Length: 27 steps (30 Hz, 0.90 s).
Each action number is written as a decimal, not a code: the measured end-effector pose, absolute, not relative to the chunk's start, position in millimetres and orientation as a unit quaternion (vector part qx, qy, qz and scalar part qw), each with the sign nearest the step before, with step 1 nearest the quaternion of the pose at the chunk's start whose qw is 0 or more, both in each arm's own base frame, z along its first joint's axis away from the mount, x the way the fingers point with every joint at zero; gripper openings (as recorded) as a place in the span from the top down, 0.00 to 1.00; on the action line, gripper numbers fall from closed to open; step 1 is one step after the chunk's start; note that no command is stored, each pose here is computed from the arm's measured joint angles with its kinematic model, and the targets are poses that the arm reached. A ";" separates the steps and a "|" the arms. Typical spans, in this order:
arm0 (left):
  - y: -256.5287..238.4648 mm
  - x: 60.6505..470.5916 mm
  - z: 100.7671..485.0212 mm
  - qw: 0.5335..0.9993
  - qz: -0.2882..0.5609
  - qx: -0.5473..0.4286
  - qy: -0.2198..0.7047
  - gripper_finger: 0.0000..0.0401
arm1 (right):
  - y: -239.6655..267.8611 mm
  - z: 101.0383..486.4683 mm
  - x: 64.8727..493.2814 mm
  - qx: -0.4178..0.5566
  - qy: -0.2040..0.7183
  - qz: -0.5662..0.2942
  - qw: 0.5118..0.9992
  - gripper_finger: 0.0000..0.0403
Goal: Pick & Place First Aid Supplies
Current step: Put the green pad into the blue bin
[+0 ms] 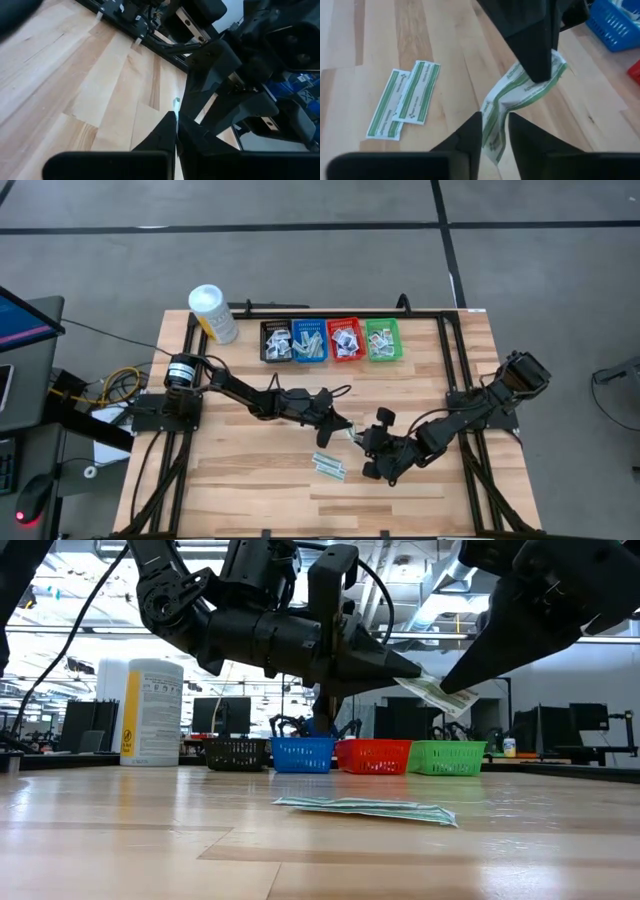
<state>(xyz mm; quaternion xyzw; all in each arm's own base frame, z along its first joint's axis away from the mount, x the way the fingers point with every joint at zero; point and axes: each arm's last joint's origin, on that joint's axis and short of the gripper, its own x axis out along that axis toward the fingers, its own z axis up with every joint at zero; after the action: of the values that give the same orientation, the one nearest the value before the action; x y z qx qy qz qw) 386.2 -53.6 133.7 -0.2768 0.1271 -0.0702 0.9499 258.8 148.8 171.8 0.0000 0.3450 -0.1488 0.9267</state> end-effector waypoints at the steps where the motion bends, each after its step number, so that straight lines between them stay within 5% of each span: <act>1: -53.5 386.1 133.8 0.950 -0.070 -0.277 0.127 0.99 | 148.9 171.7 258.8 0.001 0.346 -0.147 0.927 0.78; 15: -53.6 386.2 134.3 0.949 -0.070 -0.280 0.125 0.98 | 145.6 166.6 252.7 0.017 0.381 -0.160 0.910 0.39; 27: -52.7 386.4 134.9 0.951 -0.070 -0.276 0.122 0.98 | 145.7 164.2 250.3 0.032 0.405 -0.149 0.902 0.37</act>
<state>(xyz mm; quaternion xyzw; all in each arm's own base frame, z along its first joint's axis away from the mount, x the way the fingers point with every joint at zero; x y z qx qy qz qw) 386.4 -52.7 134.9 -0.2764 0.1224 -0.0704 0.9506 250.3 145.7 164.2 0.0316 0.4048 -0.1489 0.9016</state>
